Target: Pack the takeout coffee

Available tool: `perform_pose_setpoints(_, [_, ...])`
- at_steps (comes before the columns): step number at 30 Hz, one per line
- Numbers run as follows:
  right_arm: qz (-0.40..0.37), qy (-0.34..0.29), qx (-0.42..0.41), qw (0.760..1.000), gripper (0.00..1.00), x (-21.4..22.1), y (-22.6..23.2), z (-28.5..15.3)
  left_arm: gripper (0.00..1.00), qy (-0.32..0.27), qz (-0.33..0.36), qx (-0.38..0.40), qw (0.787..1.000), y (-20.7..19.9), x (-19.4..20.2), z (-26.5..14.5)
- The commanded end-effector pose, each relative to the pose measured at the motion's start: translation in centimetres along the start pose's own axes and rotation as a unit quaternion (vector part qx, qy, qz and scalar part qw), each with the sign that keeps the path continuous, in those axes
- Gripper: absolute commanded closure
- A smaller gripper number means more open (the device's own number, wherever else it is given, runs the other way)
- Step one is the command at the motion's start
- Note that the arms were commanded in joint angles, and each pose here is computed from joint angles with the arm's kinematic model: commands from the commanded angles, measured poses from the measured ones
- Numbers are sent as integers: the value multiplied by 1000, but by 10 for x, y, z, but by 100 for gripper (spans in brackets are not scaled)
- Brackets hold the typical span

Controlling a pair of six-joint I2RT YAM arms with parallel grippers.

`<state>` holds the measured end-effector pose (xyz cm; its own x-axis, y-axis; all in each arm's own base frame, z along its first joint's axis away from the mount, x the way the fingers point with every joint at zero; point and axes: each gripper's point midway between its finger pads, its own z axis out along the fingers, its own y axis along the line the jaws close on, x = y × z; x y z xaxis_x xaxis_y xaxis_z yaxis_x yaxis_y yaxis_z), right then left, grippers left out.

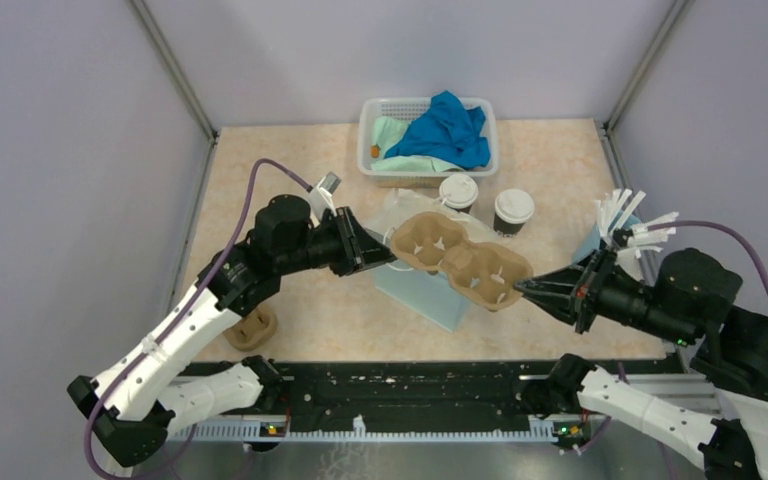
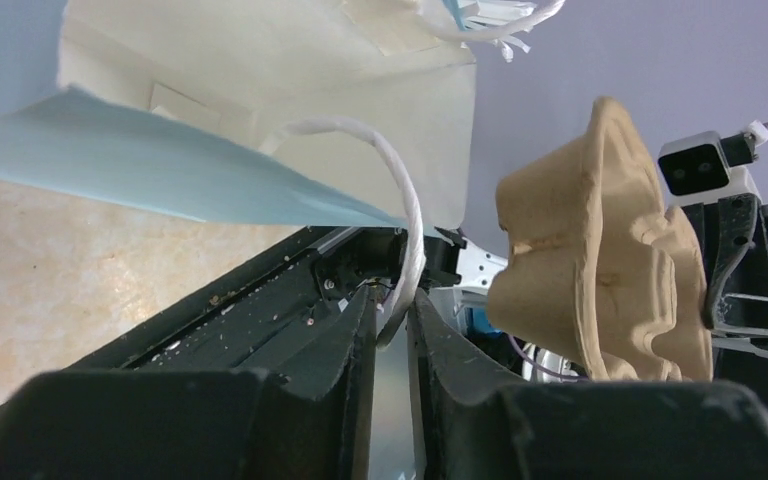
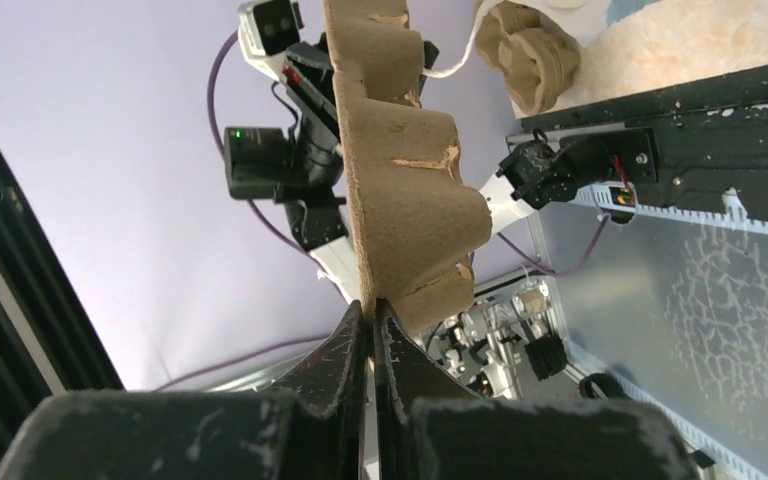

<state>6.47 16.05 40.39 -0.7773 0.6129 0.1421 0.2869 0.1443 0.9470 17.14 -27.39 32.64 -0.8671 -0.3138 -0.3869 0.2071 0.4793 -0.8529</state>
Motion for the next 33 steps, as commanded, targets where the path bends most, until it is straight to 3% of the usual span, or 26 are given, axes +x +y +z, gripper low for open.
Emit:
perform_pose_setpoints(1, [34,19,-12,999,100,5,11,14,78,-17,-9,23,1000,-6,0,-7])
perform_pose_setpoints(6, [69,-16,-12,997,100,-9,9,27,87,1,-20,20,1000,1,8,-3])
perform_pose_setpoints(15, [83,-57,8,995,100,-25,-2,42,92,2,-26,15,1000,11,13,-2])
perform_pose_setpoints(24, [99,-51,21,994,100,-26,-3,69,95,7,-25,8,1000,15,15,-2])
perform_pose_setpoints(29, [76,-115,42,989,100,-48,-12,70,97,13,-22,2,1000,18,18,-2])
perform_pose_setpoints(33, [48,-131,61,988,100,-54,-18,75,98,18,-19,-1,1000,22,21,-2])
